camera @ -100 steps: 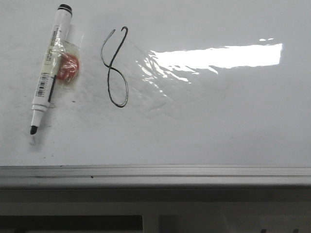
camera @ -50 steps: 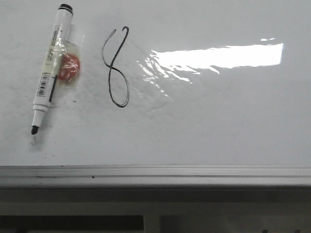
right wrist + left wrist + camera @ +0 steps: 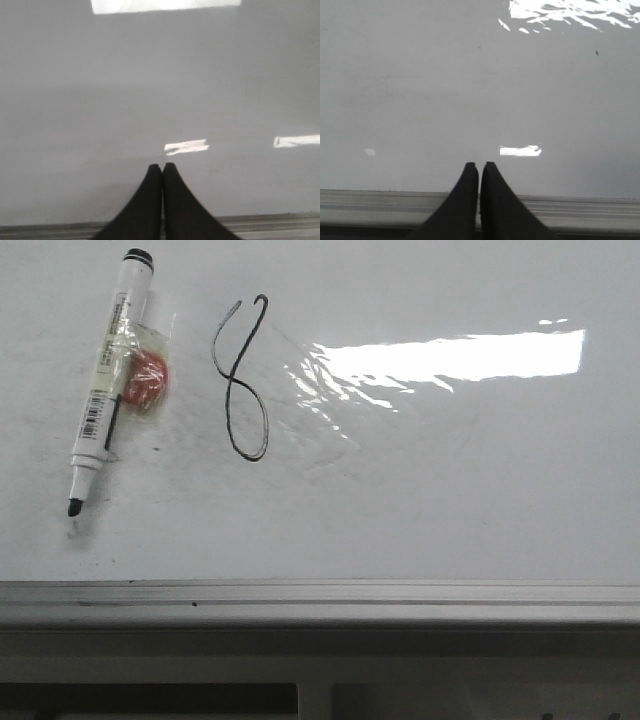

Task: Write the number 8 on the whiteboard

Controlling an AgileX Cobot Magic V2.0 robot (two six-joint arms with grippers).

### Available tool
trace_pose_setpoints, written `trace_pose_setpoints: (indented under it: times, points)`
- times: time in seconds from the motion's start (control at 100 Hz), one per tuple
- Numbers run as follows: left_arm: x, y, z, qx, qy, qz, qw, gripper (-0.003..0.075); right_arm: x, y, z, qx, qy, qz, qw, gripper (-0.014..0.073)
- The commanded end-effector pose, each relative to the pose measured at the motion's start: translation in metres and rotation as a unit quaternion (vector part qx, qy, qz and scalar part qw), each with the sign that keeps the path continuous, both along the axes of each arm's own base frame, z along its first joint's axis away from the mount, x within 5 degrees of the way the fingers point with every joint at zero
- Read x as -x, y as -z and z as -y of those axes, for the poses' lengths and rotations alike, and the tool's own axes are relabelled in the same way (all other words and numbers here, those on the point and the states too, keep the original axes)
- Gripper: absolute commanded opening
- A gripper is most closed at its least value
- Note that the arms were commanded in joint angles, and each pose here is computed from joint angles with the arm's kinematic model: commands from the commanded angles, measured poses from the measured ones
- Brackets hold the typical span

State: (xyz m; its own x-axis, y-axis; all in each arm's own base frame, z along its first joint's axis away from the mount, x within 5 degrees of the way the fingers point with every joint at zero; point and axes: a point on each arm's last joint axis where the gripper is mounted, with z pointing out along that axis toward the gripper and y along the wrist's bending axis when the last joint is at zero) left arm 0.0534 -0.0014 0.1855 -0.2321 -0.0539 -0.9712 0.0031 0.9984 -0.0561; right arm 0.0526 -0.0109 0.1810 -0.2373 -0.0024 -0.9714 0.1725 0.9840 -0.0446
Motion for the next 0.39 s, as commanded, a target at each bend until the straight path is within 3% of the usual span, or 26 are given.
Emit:
trace_pose_setpoints:
  times: [0.0,0.38]
  points:
    - [-0.0003,0.0073,0.0006,0.01,0.003,0.018,1.0,-0.002,0.0005,0.0005,0.0003,0.015,0.0,0.017,1.0,-0.0063]
    - [-0.0003,0.0073,0.0006,0.01,0.003,0.018,1.0,-0.002,0.0006,0.0008,0.0003,0.015,0.0,0.015,1.0,-0.0063]
